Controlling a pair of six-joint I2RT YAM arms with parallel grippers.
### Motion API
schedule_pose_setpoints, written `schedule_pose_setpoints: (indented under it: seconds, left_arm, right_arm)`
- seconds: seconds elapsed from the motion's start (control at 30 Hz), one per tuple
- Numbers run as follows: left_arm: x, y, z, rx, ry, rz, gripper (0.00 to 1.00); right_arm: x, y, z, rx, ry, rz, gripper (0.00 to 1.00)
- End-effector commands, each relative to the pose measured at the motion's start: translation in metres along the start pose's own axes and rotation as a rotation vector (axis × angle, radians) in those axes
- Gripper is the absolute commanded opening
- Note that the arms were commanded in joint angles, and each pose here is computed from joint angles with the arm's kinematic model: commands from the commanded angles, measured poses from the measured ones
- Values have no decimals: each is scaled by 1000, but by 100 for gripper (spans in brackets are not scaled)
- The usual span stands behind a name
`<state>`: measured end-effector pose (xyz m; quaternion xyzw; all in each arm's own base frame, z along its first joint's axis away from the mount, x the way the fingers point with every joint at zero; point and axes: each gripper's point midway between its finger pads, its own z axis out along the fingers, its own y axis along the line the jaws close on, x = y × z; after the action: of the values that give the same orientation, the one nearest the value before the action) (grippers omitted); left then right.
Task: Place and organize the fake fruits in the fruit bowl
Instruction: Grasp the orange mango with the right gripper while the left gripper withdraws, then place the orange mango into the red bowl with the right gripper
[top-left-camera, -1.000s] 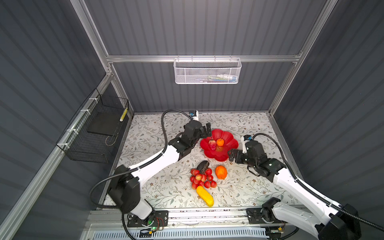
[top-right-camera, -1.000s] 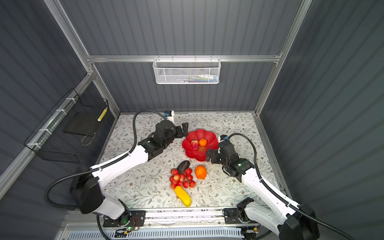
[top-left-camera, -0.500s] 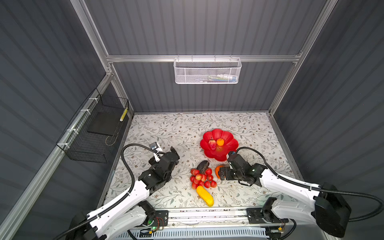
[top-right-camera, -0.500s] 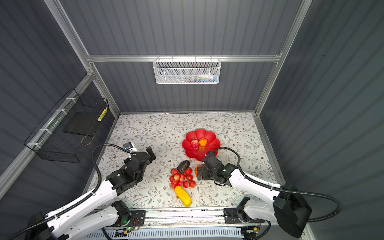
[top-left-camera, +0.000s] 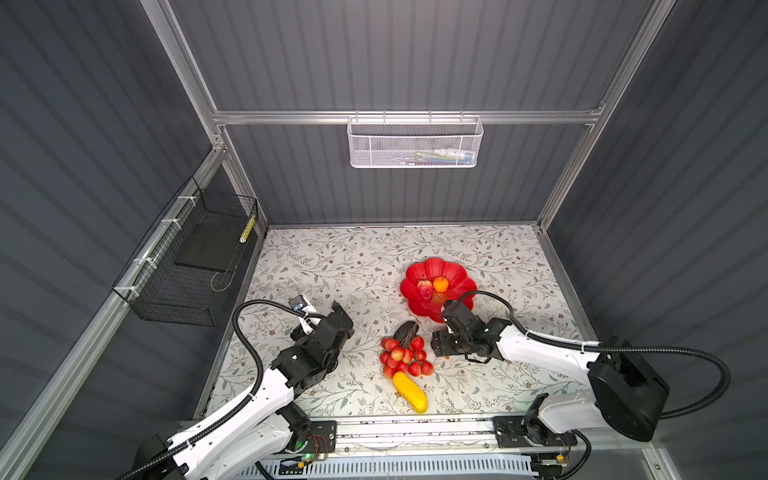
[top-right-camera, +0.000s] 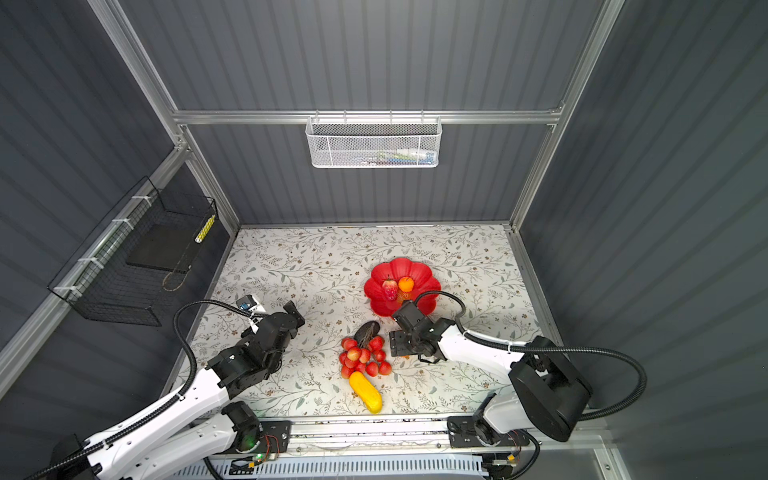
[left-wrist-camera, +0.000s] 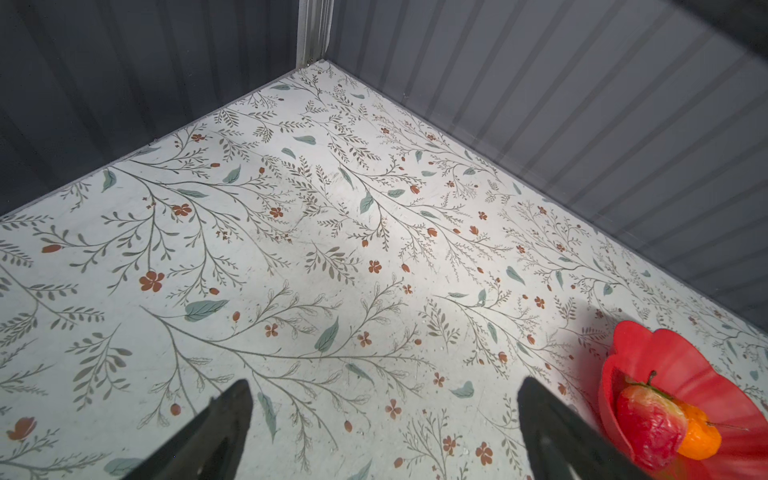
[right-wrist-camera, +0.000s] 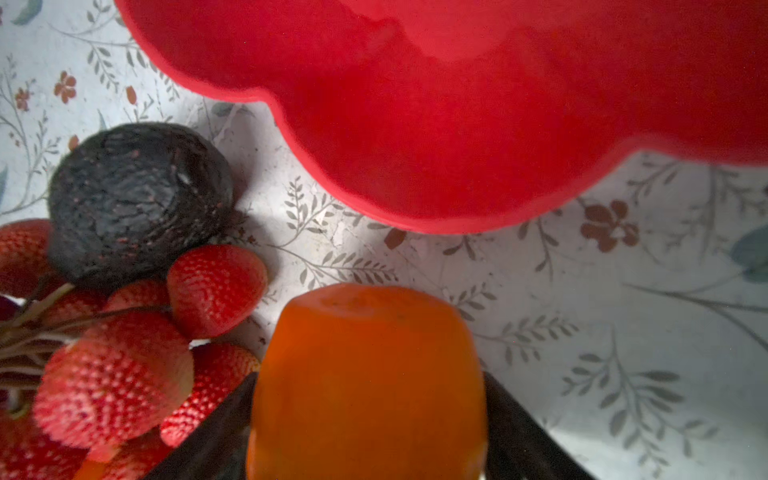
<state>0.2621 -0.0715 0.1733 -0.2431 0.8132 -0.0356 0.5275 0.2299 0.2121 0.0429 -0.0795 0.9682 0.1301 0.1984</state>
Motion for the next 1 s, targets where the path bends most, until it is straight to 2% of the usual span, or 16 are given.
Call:
schedule_pose_setpoints:
  seconds: [0.0,0.2,0.33,0.43,0.73,0.83,0.97]
  left_arm:
    - [-10,-6,-1,1,-18,-21,100]
    - [-5,-8,2,13,-16,-32,100]
    - [-2,-14,6,28,-12,-42,100]
    - [2,-22,9,44,7,-22,100]
    - [3,-27,5,77,44,-40,100]
    - [-3,-25,0,78,41,-48,100]
    - [-10,-21,-6,86,25,-58,100]
  right_arm:
    - [-3,-4,-7,26,-12,-2,60]
    - [11,-39,-48,109,-80,31,52]
    - [-24,-45,-92,80,-236,70,51]
    - [-61,-48,-104,77,-307,79,51]
    - [-170,-77,-58,124,-353,97,52]
    - [-186,-84,-40,148,-319,81,53]
    - [-188,-91,-13,140,-279,103,54]
